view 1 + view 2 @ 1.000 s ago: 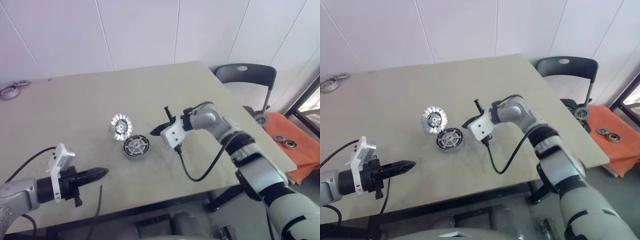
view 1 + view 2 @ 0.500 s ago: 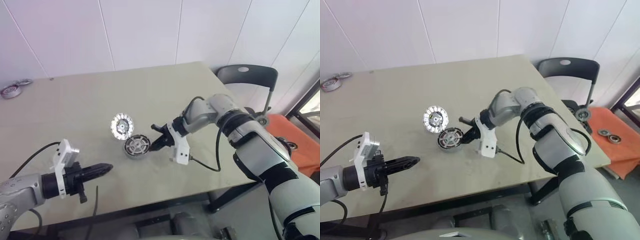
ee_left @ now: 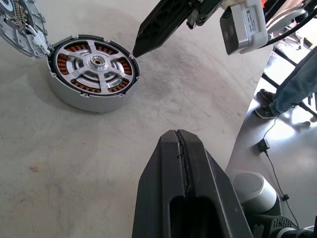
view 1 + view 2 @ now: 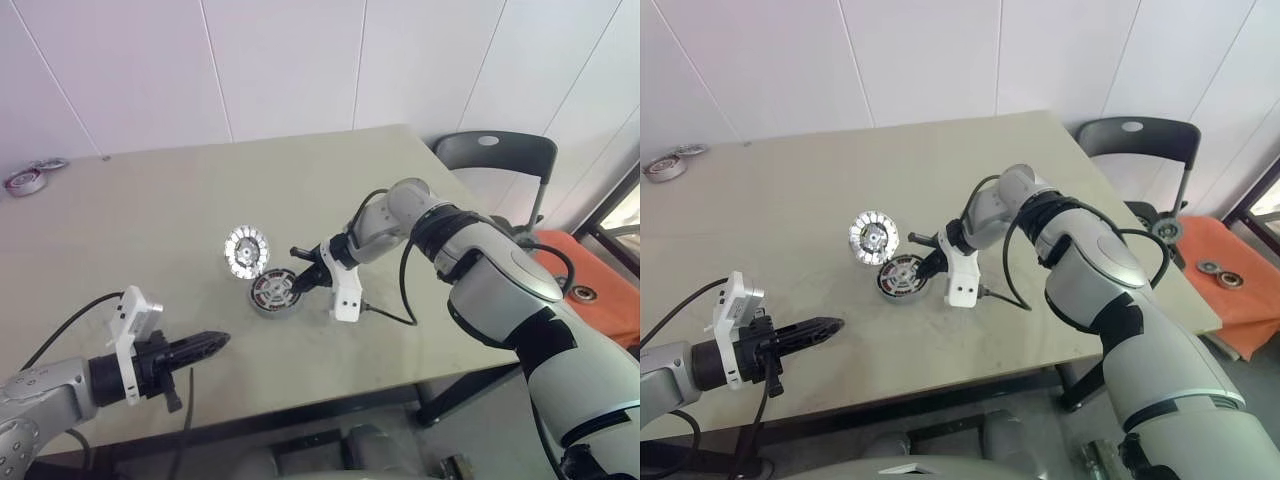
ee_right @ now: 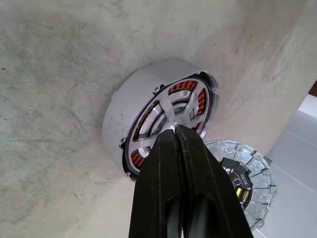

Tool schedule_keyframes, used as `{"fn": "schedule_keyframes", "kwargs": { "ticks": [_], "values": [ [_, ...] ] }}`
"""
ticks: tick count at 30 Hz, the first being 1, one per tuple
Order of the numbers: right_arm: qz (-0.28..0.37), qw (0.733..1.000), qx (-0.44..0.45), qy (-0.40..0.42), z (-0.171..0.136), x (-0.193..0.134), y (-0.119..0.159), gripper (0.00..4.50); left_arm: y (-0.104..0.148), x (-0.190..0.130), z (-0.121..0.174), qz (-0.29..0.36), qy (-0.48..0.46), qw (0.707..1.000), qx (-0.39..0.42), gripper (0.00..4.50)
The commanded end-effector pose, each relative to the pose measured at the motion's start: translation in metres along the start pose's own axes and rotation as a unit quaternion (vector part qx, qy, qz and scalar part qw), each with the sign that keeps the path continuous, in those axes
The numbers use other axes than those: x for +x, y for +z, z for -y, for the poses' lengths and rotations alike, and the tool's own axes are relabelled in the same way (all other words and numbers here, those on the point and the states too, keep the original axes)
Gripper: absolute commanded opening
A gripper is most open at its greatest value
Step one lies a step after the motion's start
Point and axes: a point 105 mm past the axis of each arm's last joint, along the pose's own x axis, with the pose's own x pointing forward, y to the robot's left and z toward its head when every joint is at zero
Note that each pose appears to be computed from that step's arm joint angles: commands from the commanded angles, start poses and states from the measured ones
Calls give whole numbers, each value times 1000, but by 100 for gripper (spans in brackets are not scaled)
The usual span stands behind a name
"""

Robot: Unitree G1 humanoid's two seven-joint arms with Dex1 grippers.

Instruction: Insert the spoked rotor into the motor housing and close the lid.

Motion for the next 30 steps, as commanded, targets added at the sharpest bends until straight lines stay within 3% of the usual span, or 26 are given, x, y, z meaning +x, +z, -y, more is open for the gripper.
{"fn": "schedule_keyframes", "kwargs": {
  "ticks": [1, 6, 19, 30],
  "values": [
    [-9, 1000, -19, -17, 19, -8, -8, 43, 6, -2, 5, 13, -3, 1000, 14, 0],
    [-6, 999, -30, 11, 11, -11, -8, 197, 1, -3, 6, 10, -3, 1000, 5, 0],
    [26, 997, -57, 50, -3, -10, 2, 197, 2, -3, 4, 17, 4, 1000, 5, 0],
    [8, 995, -75, 63, -4, 10, -3, 197, 0, 1, 8, 23, 4, 1000, 3, 0]
  ]
}}
